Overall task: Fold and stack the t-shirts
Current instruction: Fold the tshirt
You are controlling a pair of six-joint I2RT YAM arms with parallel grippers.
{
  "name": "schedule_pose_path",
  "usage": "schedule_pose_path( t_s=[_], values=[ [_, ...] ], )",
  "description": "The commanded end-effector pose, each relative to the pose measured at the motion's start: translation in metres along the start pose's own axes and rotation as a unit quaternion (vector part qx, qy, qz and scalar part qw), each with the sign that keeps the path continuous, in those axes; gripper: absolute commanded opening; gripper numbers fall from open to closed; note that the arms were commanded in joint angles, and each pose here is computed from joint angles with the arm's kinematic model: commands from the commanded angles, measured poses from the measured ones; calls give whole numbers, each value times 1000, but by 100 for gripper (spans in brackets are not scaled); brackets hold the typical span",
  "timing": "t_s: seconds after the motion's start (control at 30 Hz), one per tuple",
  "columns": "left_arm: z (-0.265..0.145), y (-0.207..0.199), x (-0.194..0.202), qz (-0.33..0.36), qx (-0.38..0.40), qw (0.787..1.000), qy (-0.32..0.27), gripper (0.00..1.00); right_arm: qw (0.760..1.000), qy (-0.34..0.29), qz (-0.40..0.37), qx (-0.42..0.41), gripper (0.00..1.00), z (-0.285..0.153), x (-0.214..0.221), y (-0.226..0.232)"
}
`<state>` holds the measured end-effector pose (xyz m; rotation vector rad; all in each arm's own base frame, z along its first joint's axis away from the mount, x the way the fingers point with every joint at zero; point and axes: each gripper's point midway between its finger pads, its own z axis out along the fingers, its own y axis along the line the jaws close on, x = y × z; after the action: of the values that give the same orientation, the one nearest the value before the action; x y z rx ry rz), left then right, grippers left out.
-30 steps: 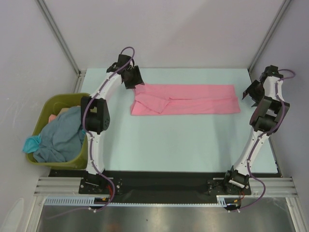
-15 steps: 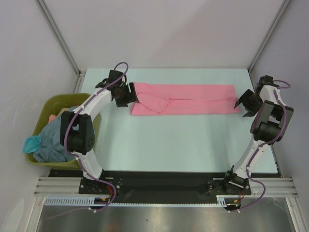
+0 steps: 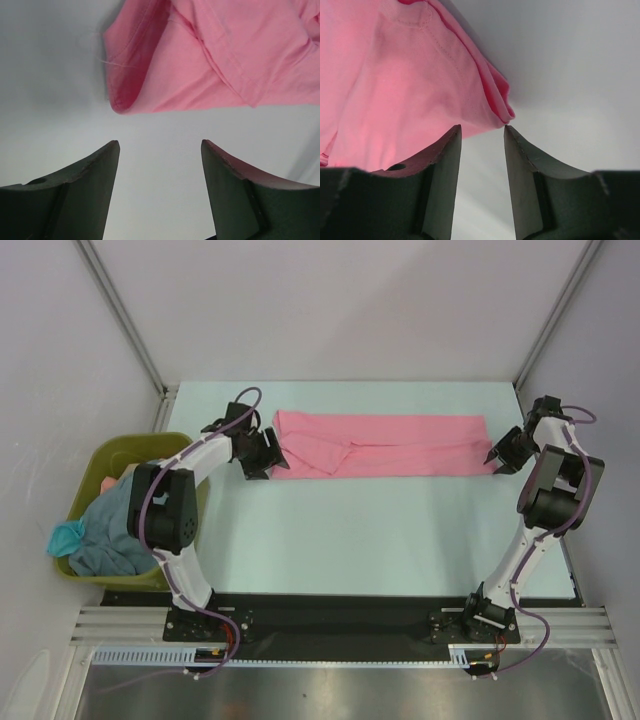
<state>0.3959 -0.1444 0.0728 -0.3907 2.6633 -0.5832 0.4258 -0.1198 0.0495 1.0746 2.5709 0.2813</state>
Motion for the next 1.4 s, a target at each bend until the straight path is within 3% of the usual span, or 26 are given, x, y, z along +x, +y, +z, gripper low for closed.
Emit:
schedule_pose_path(
  t_s=[0.0, 0.47, 0.93, 1.13, 1.3, 1.37],
  values=[
    [11, 5, -3, -24, 8, 1000, 0, 72, 1000, -7, -5, -8, 44, 3, -4, 5],
    [38, 27, 1, -47, -18, 998, 27, 70, 1000, 1, -1, 11, 44, 2, 1, -5],
    [53, 38, -1, -45, -37, 998, 31, 58, 1000, 11, 14, 21, 44, 15, 1, -16],
    [57, 46, 0, -42, -46, 997, 37, 41, 1000, 11, 16, 24, 43, 18, 1, -20],
    [59, 50, 1, -41, -50, 997, 40, 26, 999, 10, 15, 33, 36, 20, 3, -24],
    [59, 50, 0, -39, -51, 997, 39, 12, 999, 9, 10, 37, 29, 20, 2, -26]
  ],
)
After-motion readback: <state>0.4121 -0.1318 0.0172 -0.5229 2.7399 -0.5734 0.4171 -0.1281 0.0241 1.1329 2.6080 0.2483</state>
